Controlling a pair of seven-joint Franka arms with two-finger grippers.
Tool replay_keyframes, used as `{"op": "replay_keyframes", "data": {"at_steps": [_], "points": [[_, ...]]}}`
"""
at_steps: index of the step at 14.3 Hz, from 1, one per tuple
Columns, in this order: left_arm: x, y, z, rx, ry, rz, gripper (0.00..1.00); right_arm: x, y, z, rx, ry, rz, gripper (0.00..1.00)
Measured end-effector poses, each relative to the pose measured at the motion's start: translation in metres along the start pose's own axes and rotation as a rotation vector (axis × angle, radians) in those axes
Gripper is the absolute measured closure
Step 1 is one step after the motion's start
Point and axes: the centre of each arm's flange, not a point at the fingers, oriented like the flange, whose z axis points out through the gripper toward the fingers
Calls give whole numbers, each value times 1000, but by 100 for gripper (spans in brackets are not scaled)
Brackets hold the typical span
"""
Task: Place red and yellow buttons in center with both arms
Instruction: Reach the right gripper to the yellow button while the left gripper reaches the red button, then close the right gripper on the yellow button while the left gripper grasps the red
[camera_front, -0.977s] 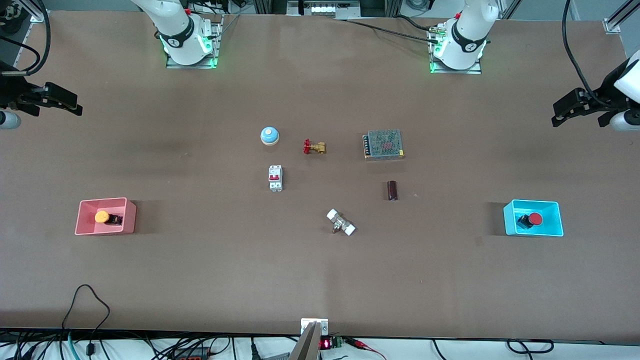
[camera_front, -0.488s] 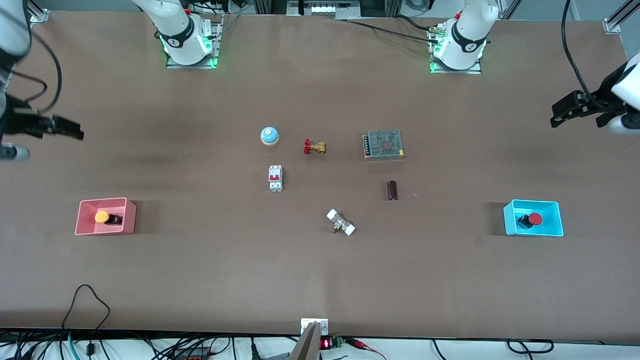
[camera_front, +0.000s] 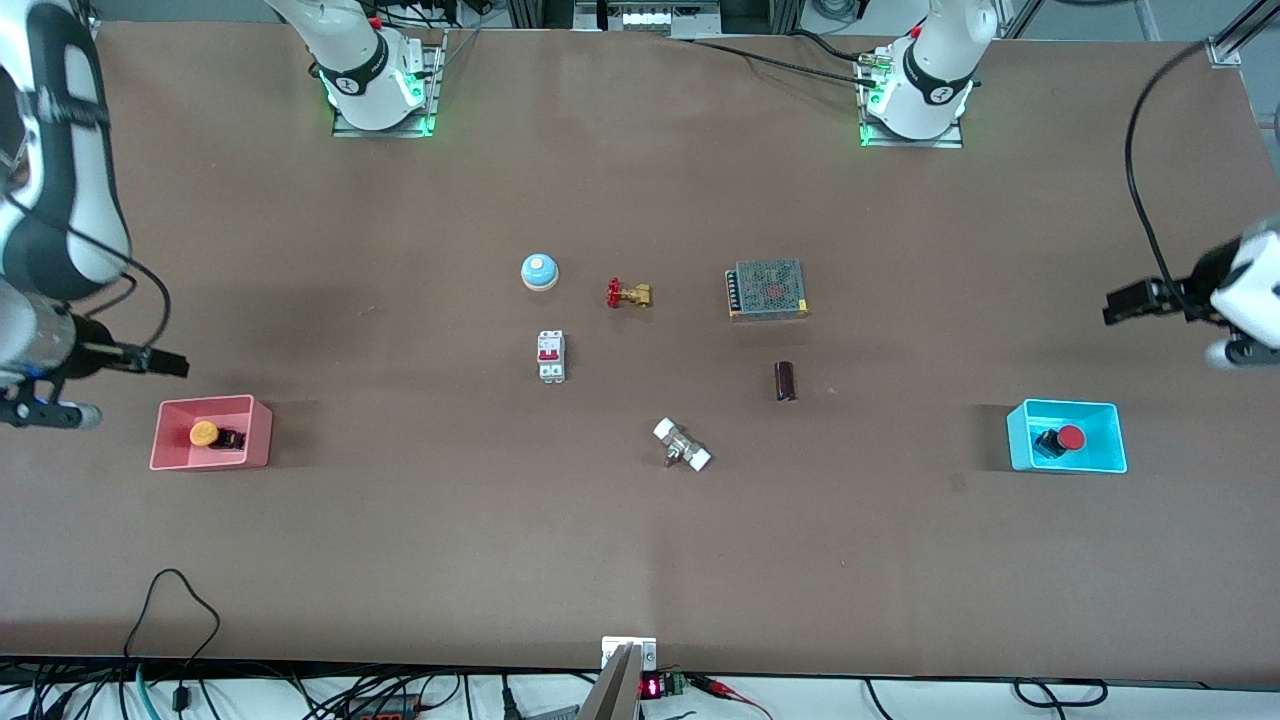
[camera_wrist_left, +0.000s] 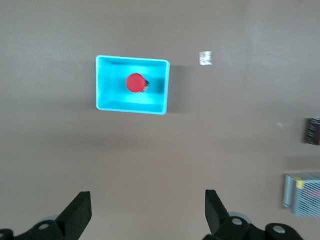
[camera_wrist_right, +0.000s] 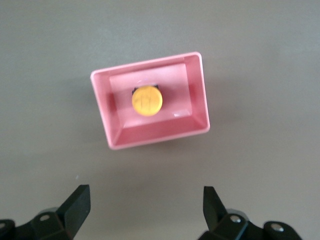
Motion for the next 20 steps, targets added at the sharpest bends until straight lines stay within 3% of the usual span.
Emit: {"op": "replay_keyframes", "data": {"at_steps": [4,10,17,19,20], "points": [[38,-27,78,-2,7,12,0,23,-6,42,-16,76,-33,0],[76,-27,190,-1,17,21,0,38,2,87,-27,67,-53,0],[93,-27,238,1,36,25,0,45,4,117,-34,75,-98,0],[94,-27,241,1,33,25,4,46,2,122,-33,71,-103,0],[94,-27,241,1,33,25,11,46,1,126,-33,68,-105,0]]}}
